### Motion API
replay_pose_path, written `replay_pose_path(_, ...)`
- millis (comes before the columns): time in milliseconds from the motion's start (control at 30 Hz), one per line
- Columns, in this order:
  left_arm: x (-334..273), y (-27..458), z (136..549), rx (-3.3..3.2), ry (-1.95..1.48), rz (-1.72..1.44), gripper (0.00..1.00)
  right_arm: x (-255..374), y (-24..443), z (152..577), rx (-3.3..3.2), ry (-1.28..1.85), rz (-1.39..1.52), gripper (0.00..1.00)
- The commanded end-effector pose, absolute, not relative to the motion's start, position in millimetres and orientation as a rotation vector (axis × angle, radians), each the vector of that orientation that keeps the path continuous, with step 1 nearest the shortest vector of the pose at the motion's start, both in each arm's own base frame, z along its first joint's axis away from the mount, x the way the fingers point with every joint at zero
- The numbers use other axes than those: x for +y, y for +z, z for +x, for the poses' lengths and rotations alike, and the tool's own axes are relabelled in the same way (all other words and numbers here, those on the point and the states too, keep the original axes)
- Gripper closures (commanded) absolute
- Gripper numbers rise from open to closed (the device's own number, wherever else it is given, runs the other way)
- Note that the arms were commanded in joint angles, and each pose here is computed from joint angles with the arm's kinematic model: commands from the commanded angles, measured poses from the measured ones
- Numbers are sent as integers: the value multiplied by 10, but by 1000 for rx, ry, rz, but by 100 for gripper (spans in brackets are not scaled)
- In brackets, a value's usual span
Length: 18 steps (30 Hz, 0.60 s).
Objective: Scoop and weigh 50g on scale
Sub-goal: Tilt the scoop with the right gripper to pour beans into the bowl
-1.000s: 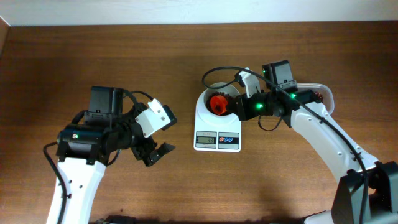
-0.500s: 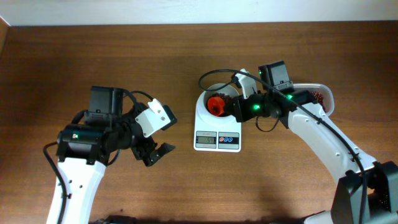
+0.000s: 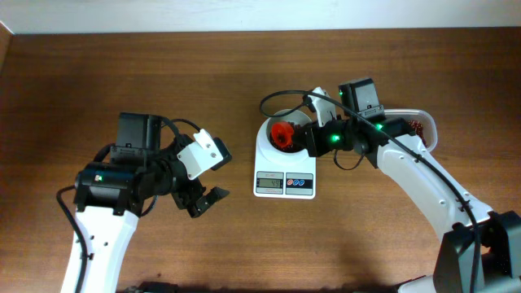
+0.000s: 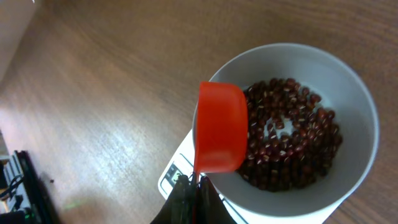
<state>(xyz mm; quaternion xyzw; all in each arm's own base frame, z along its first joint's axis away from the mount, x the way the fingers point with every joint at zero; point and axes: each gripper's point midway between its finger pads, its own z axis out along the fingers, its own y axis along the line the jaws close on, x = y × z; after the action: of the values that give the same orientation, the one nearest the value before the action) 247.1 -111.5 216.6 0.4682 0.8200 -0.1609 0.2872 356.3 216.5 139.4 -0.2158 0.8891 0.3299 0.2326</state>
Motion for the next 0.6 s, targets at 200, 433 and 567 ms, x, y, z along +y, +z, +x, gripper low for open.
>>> replay_pose_path(200,-1110,2232,2506,2178,-422,1237,1,2179,1353,3614,2446,886,-586,96)
replay_pose_path(433,-1109,2231,2506,2178,-422,1237,1,2186,1223,3616,2480,892,-581,96)
replay_pose_path(567,-1109,2231,2506,2178,-422,1237,1,2218,1243,3588,2474,928,-590,96)
